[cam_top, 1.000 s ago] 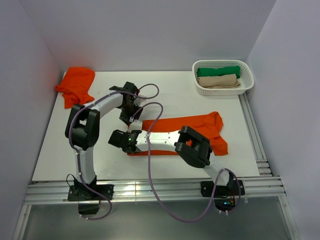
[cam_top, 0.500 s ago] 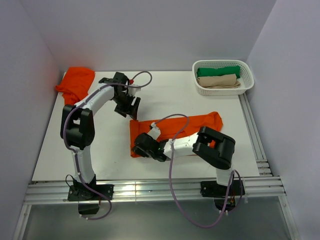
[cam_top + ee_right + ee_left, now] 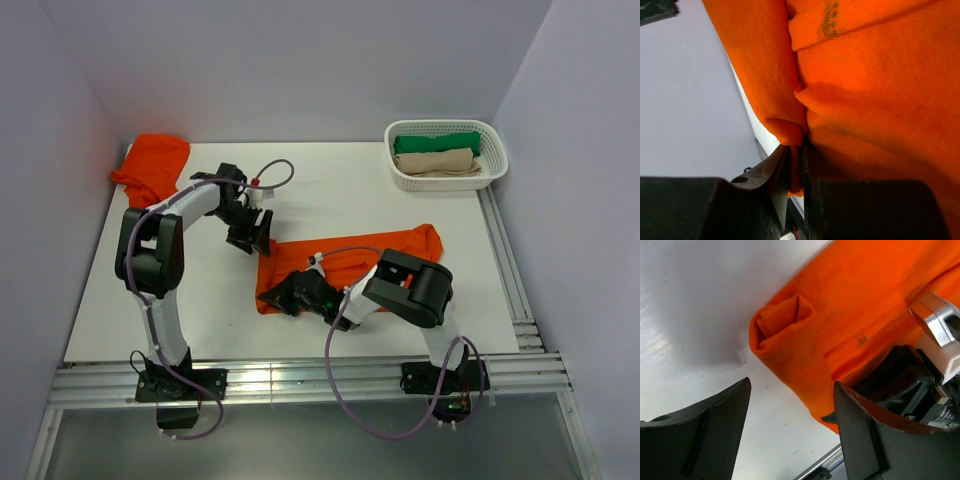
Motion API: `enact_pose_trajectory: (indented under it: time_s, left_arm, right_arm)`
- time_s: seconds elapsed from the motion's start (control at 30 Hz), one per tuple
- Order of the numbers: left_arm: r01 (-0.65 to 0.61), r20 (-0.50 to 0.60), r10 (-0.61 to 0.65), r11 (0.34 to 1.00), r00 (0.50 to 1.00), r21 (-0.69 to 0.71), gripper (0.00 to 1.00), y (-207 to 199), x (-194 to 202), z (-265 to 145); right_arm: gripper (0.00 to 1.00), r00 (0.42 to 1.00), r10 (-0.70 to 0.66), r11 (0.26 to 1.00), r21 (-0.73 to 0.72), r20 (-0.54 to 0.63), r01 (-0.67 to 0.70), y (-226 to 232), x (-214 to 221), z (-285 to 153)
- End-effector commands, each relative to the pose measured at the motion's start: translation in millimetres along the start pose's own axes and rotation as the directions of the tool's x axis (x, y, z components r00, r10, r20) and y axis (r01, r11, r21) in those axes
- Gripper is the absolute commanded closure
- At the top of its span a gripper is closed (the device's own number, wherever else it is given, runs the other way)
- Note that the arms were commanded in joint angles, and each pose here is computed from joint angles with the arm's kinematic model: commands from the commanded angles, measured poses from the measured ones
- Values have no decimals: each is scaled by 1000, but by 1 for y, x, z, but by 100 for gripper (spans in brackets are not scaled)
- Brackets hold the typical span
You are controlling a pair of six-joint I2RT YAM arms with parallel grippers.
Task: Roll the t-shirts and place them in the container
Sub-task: Roll the tshirt
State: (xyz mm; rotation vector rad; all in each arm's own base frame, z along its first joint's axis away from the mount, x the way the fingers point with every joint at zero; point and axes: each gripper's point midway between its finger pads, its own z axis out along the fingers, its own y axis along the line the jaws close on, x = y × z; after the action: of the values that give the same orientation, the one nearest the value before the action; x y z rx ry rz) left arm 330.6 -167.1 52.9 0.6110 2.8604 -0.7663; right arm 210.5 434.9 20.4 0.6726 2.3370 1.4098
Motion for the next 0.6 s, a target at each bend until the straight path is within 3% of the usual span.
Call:
enact_pose_trajectory:
  time_s: [0.0, 0.17, 0.33, 0.37, 0.47, 0.5, 0.53, 0.57]
  left_arm:
    - [0, 58, -2, 999, 998, 34, 28, -2, -15, 10]
    - [41, 60, -39, 999, 997, -35, 34, 9, -24, 17]
    - [17, 26, -13, 984, 1000, -180, 62, 17, -20, 20]
    - [15, 24, -10, 977, 1000, -213, 72, 18, -20, 17]
    - [27, 24, -21, 966, 999, -256, 84, 16, -21, 14]
    - [18, 14, -15, 959, 1000, -284, 90, 18, -19, 13]
    - [14, 12, -11, 955, 1000, -295, 93, 18, -19, 11]
    - [8, 10, -5, 951, 1000, -310, 96, 19, -19, 10]
  right_arm:
    - [92, 999, 23, 1000, -16, -39, -24, -4, 6, -1]
    - [92, 999, 22, 1000, 1, -35, -22, -6, 5, 0]
    - [90, 999, -45, 997, 63, -11, 46, -4, 1, 0]
    - [84, 998, -64, 991, 122, 2, 63, -10, -2, 0]
    - [70, 989, -143, 964, 233, 41, 130, -14, -8, -5]
    - [62, 985, -167, 955, 257, 52, 148, -14, -10, -7]
    - [58, 978, -192, 952, 256, 84, 165, 2, -15, -6]
    - [56, 970, -229, 922, 337, 77, 190, -11, -14, -12]
